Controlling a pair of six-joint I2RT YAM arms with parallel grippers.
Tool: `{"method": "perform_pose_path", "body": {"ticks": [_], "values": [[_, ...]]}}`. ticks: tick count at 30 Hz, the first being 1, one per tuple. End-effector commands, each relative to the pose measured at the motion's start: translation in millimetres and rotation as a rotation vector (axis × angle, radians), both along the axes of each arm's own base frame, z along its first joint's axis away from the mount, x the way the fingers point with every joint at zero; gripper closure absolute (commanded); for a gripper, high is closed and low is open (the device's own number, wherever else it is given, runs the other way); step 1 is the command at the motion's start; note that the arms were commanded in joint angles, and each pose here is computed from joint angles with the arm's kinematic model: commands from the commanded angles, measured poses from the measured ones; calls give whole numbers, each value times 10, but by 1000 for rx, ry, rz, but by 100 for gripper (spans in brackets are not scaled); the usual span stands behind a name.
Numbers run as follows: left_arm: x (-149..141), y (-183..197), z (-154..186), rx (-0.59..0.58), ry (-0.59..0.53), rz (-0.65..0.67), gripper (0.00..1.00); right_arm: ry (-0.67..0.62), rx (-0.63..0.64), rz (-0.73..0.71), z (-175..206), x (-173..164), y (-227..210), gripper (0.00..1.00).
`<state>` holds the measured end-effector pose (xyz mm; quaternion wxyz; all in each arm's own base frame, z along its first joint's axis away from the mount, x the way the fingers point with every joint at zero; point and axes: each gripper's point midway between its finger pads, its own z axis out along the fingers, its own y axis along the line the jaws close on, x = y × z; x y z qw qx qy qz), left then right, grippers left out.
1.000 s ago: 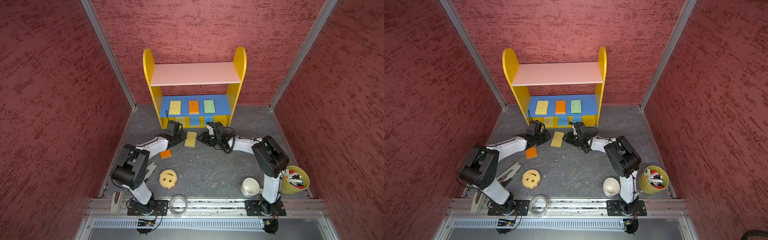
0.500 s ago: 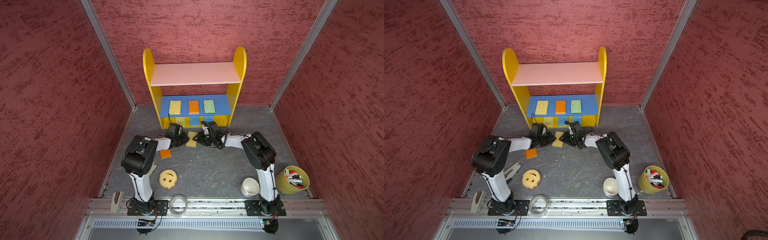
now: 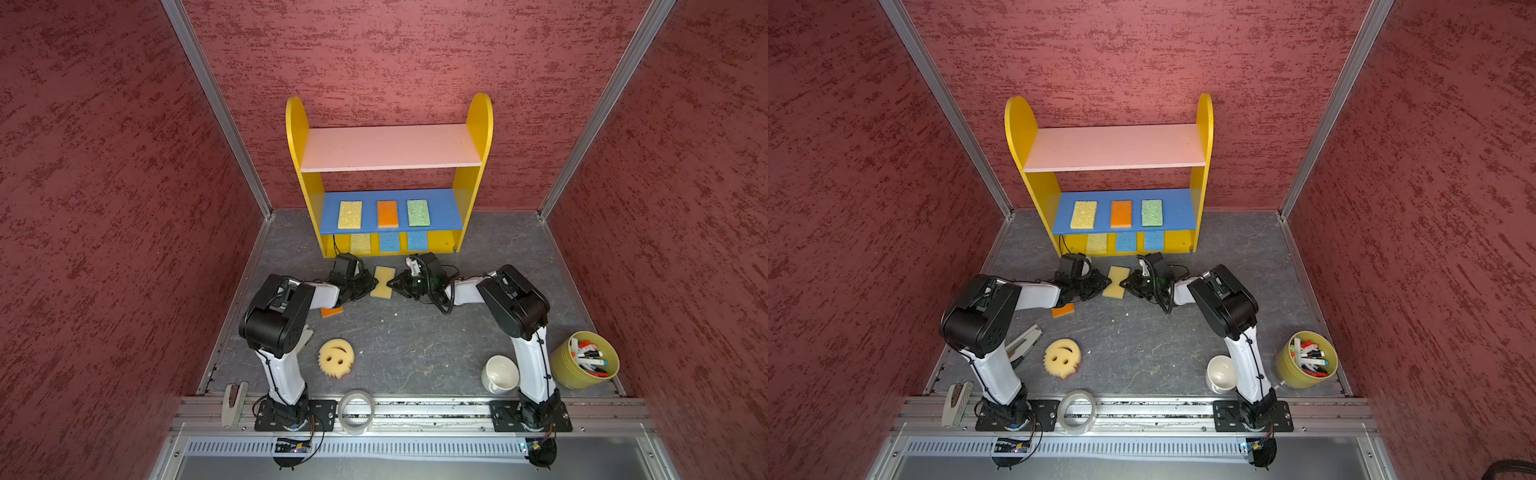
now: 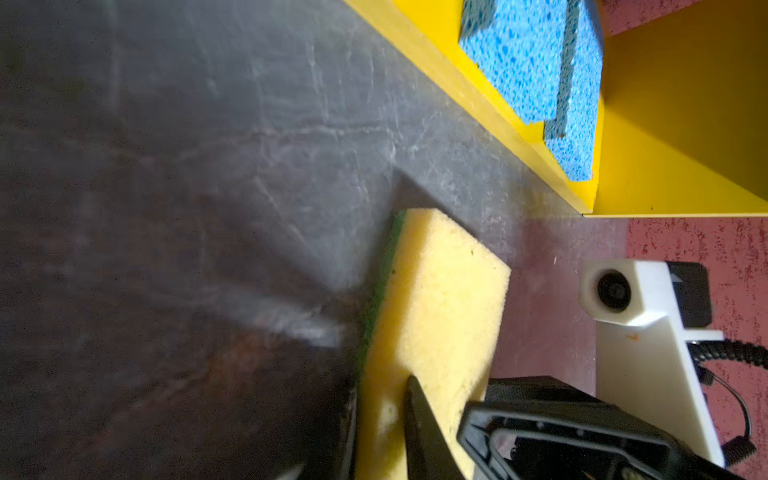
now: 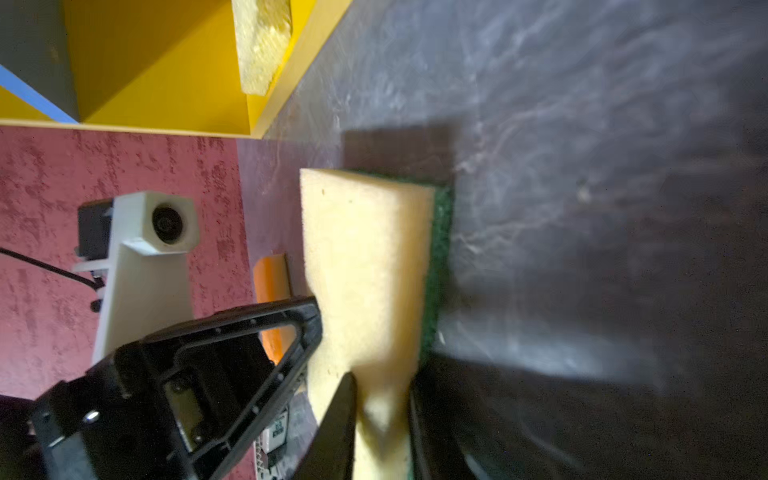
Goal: Arrange cleaning sponges on a shelf
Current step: Pick up the cleaning sponge from the center of the table.
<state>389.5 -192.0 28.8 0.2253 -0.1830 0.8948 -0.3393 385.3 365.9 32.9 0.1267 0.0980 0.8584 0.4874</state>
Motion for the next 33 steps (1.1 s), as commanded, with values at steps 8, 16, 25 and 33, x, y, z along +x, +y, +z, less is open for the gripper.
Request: {"method": "perform_pose_path", "body": {"ticks": [8, 16, 25, 33], "values": [[-194, -194, 573, -61, -63, -51, 71, -57, 50, 34, 490, -232, 37, 100], [-317, 108, 1267, -15, -211, -19, 24, -128, 27, 85, 1002, -402, -100, 100], [-514, 137, 1723, -47, -234, -41, 23, -216, -28, 102, 1591, -443, -202, 100], [-616, 28, 2316, -101, -344, -68, 25, -332, -202, 132, 2389, -394, -365, 100]]}}
